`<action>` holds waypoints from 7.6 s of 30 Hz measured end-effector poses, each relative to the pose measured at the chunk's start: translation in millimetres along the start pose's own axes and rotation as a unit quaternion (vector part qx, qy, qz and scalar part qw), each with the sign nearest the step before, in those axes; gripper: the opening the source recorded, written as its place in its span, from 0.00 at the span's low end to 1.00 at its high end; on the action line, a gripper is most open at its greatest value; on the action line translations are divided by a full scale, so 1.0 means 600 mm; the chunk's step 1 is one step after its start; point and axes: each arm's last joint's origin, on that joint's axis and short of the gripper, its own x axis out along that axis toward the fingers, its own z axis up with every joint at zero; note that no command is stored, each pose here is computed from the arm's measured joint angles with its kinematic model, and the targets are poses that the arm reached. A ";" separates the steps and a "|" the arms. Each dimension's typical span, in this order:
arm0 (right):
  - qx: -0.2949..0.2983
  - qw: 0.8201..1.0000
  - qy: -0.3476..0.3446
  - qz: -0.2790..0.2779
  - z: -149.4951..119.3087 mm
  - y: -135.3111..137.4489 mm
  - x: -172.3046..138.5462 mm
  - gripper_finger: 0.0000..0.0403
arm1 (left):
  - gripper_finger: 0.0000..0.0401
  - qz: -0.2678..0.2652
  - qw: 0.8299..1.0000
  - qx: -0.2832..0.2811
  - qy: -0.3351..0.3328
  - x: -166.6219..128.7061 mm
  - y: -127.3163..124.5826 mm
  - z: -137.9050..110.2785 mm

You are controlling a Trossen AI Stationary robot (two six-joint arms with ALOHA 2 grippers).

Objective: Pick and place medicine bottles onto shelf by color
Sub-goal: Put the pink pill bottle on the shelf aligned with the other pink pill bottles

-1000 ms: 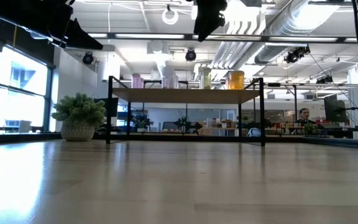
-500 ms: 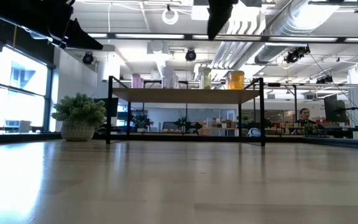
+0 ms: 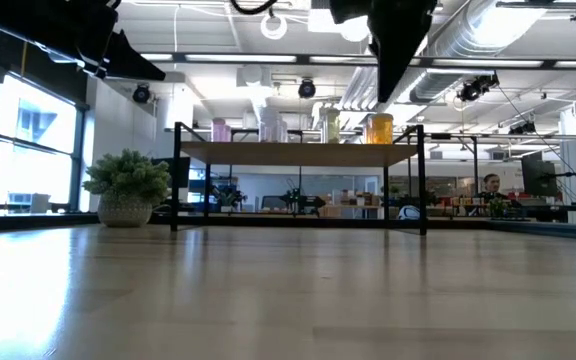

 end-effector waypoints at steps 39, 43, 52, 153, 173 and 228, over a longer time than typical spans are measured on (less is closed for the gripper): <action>0.302 0.941 -0.150 -0.011 -0.316 0.044 0.061 0.57 | 0.00 0.019 1.000 0.007 -0.002 0.000 0.002 0.001; 0.297 0.942 -0.153 0.017 -0.329 0.055 0.076 0.57 | 0.00 0.021 1.000 0.010 -0.002 0.000 0.002 0.001; 0.277 0.947 -0.161 0.034 -0.341 0.069 0.080 0.57 | 0.00 0.075 0.997 0.025 0.004 -0.001 0.007 0.001; 0.223 0.924 -0.291 0.105 -0.507 0.368 0.168 0.45 | 0.00 -0.236 0.952 -0.195 -0.029 -0.006 -0.020 0.020; 0.260 0.914 -0.290 0.113 -0.456 0.391 0.143 0.22 | 0.17 -0.202 0.967 -0.148 -0.039 -0.005 -0.017 0.018; 0.080 0.911 -0.347 0.209 0.085 0.153 0.134 0.22 | 0.40 -0.341 0.935 -0.095 0.007 0.053 -0.074 0.003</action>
